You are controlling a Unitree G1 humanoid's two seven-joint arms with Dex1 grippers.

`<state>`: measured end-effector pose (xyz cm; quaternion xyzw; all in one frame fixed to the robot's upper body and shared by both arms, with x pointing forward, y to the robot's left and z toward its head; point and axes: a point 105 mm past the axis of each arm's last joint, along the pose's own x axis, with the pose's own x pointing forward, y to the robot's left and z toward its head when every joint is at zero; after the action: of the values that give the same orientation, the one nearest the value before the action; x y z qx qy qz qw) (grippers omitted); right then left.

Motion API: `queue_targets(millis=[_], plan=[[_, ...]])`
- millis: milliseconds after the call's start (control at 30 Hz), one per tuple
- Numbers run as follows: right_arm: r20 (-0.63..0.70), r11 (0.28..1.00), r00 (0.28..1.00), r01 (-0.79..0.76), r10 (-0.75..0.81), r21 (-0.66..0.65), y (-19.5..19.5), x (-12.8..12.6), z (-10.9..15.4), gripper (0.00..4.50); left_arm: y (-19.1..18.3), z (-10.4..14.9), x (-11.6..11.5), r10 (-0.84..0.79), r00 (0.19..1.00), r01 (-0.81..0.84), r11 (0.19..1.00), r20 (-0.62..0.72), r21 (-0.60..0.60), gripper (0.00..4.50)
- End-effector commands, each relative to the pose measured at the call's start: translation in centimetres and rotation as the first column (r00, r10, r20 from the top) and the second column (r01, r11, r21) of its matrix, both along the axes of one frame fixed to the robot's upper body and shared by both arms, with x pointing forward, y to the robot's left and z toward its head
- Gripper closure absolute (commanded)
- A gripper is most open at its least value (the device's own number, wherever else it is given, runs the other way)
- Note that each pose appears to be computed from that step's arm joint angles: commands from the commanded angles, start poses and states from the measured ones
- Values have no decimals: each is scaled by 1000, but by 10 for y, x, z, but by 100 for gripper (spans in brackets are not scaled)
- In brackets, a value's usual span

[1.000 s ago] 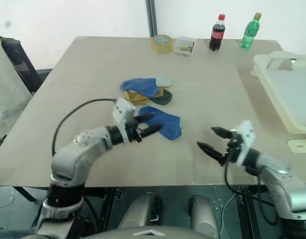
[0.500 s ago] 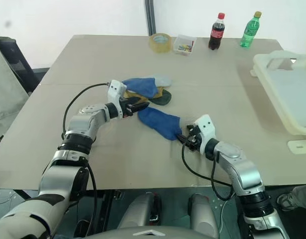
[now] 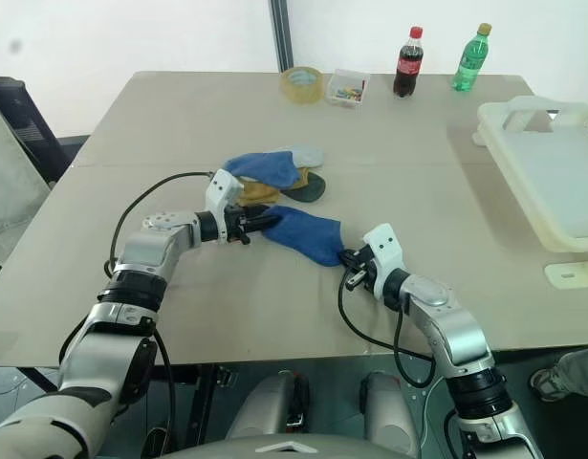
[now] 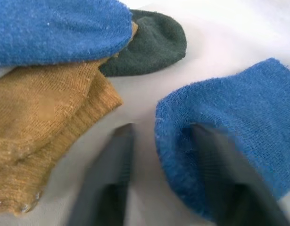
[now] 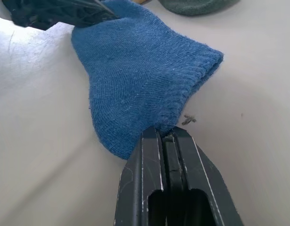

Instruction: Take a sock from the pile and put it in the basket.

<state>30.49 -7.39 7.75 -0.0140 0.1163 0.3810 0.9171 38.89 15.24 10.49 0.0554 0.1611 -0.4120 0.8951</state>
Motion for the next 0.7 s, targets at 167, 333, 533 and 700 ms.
queue_targets(millis=[167, 333, 533, 700], plan=[[28, 1000, 1000, 5, -4, -25, -6, 2, 3, 450, -5, 3, -29, -25, 999, 24, 999, -22, -48, 446], [40, 998, 998, 45, -43, -51, -30, 0, 11, 450, -11, -1, -66, 56, 998, -58, 997, -29, -48, 446], [-10, 984, 999, 42, -44, -172, -74, -17, 13, 450, -47, 7, -81, 214, 976, -207, 965, 27, -163, 446], [-58, 962, 997, 31, -49, -270, -103, -21, 21, 450, -84, -2, -96, 245, 966, -257, 939, -79, -227, 446]])
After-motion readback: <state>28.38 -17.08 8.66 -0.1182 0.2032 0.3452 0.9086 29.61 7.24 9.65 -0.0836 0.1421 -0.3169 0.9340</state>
